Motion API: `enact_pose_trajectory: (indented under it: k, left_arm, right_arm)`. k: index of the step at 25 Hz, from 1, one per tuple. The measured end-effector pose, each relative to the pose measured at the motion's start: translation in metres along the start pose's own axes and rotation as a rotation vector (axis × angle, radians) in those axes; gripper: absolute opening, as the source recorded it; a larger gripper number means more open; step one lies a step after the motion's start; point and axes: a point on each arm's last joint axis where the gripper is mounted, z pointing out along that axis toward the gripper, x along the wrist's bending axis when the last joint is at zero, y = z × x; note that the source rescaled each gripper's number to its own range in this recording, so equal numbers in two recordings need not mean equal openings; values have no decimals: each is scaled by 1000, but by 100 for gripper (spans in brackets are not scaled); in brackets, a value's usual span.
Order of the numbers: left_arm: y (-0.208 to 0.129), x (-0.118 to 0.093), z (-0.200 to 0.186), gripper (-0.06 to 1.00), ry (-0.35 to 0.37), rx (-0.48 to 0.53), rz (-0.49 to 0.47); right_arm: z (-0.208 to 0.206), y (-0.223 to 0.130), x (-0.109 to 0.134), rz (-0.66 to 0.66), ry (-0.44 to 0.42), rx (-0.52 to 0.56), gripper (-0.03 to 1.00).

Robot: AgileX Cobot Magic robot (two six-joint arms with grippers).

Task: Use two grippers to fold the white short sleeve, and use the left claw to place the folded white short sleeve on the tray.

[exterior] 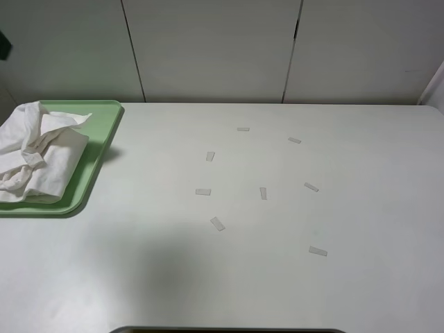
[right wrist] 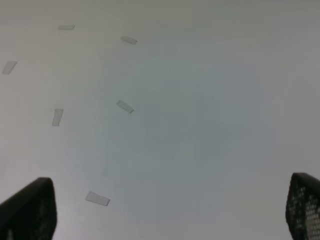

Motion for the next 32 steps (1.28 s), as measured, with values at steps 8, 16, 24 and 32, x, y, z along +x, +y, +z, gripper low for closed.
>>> enact_pose_trajectory:
  k: [8, 16, 24, 32]
  left_arm:
    - [-79, 8, -110, 100, 48, -259, -69]
    - [-164, 4, -154, 100, 70, -333, -128]
    - [-252, -6, -175, 98, 77, -521, -267]
    - [-258, -13, -148, 98, 56, -451, -275]
  right_arm:
    - [0, 0, 0, 0, 0, 0, 100]
    - [0, 0, 0, 0, 0, 0, 100]
    - [0, 0, 0, 0, 0, 0, 100]
    - [0, 0, 0, 0, 0, 0, 100]
